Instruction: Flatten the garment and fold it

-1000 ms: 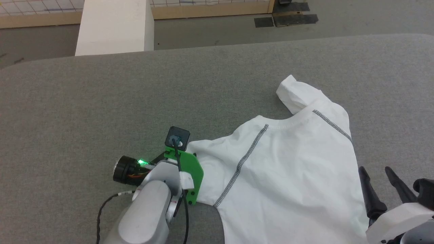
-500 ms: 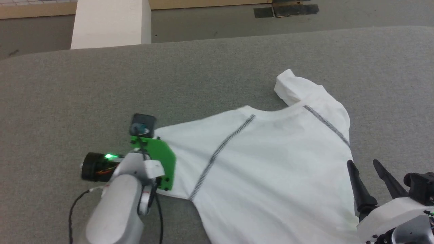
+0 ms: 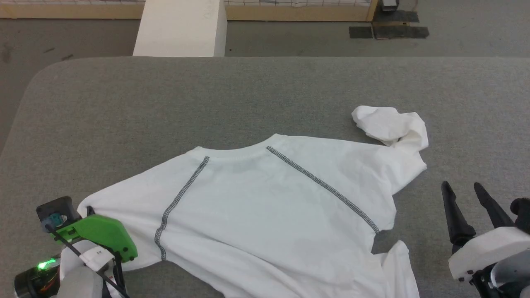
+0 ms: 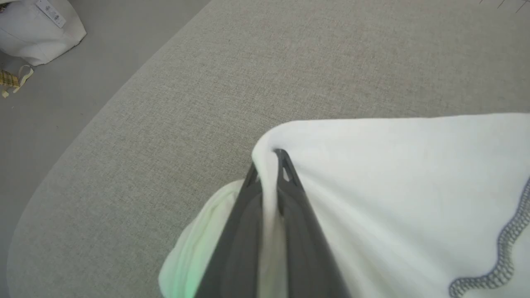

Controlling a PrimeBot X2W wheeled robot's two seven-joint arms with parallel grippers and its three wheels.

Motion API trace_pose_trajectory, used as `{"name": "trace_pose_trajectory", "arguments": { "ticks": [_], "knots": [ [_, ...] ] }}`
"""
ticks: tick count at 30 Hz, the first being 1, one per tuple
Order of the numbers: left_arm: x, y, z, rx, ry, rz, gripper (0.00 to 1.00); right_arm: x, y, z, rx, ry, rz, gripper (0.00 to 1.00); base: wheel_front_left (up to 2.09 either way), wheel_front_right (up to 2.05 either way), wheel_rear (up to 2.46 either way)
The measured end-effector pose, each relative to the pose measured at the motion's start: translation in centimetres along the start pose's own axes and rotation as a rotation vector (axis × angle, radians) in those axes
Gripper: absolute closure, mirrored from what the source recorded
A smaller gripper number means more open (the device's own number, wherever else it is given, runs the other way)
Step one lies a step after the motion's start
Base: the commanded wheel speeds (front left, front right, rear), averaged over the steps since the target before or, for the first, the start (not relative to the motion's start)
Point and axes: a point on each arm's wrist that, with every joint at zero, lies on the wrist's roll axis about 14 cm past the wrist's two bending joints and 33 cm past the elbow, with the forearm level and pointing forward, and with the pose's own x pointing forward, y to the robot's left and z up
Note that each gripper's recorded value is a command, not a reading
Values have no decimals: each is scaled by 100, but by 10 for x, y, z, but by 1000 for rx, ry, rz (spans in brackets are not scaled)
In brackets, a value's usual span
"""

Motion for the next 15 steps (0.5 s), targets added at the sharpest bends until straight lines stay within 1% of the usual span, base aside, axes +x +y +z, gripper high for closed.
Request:
{"name": "trace_pose_trajectory", "arguments": {
  "ticks": [1,2,6,10,12,15],
  "knots": [
    [-2,-1,2,-29,-19,-9,22,3,0,1,-4,1,0,0,0,0,0],
    [-4,-5,5,-49,-45,-30,0,7,1,4,-2,-6,2,0,0,0,0],
    [-14,-24,26,-84,-203,-109,0,29,8,7,6,7,19,0,0,0,0],
    [-26,-42,57,-113,-418,-165,0,53,8,-7,15,99,18,0,0,0,0],
    [-31,-54,64,-124,-469,-199,0,66,3,-18,28,161,0,0,0,0,0],
    [-35,-70,67,-121,-490,-245,0,81,1,-35,31,267,-13,0,0,0,0]
  ]
}}
